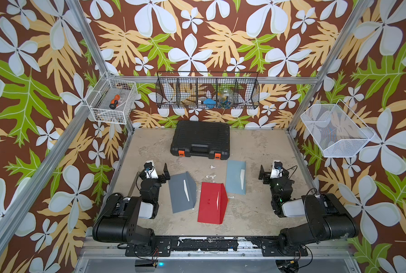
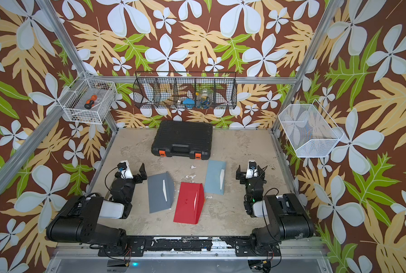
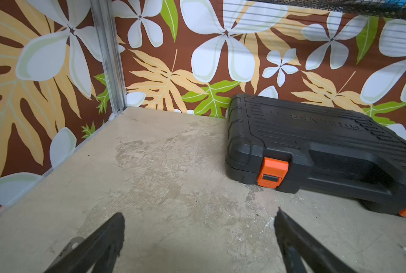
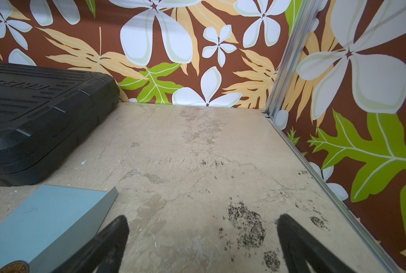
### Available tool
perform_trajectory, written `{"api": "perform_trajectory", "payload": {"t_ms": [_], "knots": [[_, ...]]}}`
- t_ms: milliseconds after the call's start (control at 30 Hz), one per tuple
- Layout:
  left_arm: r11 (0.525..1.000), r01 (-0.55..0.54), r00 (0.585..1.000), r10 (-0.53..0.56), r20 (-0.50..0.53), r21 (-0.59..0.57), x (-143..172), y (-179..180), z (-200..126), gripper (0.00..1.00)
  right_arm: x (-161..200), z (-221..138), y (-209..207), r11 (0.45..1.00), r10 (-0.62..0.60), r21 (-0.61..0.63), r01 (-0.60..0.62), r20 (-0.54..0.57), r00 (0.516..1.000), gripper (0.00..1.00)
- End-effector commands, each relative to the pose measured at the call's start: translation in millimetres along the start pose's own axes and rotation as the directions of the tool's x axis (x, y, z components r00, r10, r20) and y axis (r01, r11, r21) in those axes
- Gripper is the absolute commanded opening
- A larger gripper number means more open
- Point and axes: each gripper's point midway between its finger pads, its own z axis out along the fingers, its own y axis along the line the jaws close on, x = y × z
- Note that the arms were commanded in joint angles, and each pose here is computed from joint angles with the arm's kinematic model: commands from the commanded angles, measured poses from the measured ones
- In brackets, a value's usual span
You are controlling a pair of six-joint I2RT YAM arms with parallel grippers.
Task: Open the envelope
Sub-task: Reset both arms
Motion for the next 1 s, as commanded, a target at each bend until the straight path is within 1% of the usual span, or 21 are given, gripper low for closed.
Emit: {"api": "perform_trajectory", "payload": {"t_ms": [0, 967], "knots": [[1.0, 0.001, 1.0, -0.001, 0.009, -0.022, -1.6, 4.1, -1.5, 1.0, -5.2, 1.0, 0.1, 1.0, 0.01, 0.0, -0.01, 0.018, 1.0, 0.99], [1.0, 0.003, 1.0, -0.003, 0.014, -0.026, -2.3, 5.0, -2.4, 1.0, -4.6, 1.9, 1.4, 1.0, 0.012, -0.006, -0.012, 0.015, 1.0, 1.0]]}}
